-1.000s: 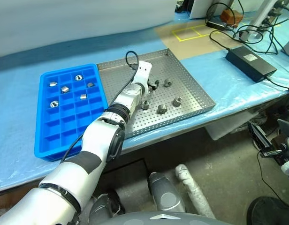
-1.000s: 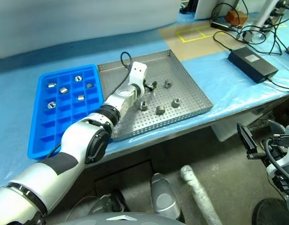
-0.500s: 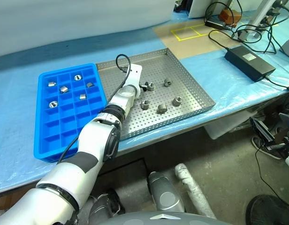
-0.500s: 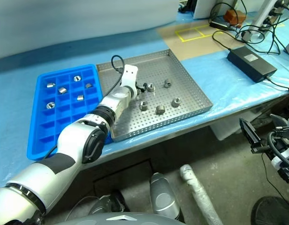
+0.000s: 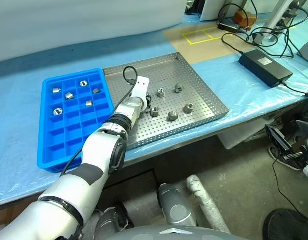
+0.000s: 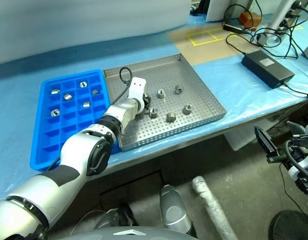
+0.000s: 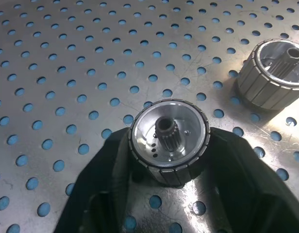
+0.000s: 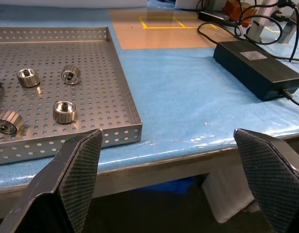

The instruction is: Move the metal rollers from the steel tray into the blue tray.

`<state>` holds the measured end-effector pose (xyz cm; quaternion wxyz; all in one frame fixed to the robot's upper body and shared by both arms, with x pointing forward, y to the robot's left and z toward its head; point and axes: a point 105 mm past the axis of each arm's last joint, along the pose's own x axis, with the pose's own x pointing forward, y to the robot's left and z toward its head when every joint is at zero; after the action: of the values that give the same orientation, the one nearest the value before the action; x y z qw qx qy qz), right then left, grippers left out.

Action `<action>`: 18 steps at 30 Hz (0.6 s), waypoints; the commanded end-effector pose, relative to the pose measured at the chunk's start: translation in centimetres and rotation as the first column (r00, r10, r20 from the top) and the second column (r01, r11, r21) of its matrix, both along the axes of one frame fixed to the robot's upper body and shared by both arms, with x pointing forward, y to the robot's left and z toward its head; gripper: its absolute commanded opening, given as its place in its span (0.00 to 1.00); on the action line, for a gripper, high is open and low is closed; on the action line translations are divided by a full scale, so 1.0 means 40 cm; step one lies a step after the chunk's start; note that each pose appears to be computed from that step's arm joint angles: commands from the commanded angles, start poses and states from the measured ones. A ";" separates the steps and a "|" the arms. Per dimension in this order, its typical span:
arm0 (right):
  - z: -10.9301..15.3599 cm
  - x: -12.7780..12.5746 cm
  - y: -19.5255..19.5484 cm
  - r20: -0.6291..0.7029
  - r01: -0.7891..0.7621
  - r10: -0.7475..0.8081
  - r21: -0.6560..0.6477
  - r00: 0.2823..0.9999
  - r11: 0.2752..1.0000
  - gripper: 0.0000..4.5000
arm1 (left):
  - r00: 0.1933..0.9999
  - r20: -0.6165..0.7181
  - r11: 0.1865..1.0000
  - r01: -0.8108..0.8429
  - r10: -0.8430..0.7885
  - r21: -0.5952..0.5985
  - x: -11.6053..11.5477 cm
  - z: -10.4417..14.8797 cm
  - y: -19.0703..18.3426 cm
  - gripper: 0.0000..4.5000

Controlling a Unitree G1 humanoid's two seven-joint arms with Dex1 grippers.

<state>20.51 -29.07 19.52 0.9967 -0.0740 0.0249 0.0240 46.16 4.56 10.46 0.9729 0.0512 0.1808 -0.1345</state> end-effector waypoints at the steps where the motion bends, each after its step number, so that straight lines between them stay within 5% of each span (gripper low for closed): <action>1: 0.030 0.006 0.017 0.040 -0.021 0.023 -0.053 0.999 0.998 1.00 | 0.993 0.119 1.000 -0.019 0.018 0.004 0.018 0.056 0.000 0.39; 6: 0.060 0.052 0.093 0.106 -0.141 0.140 -0.003 0.984 0.990 1.00 | 0.979 0.202 0.974 0.051 -0.006 -0.220 0.033 0.150 -0.015 0.39; 8: 0.023 0.084 0.120 0.017 -0.178 0.178 0.017 0.984 0.984 1.00 | 0.953 0.293 0.944 0.163 -0.076 -0.287 0.030 0.204 -0.028 0.39; 13: 0.006 0.146 0.206 -0.033 -0.345 0.345 0.024 0.938 0.938 1.00 | 0.878 0.465 0.897 0.290 -0.111 -0.334 0.021 0.299 -0.004 0.39; 18: 0.055 0.206 0.272 0.069 -0.488 0.484 0.055 0.872 0.871 1.00 | 0.768 0.623 0.879 0.390 -0.147 -0.274 -0.007 0.381 0.031 0.39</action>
<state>28.60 -18.95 20.66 0.9676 -0.0433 0.0077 0.2487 46.50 5.34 22.63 0.9518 -0.0896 -0.1036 -0.2744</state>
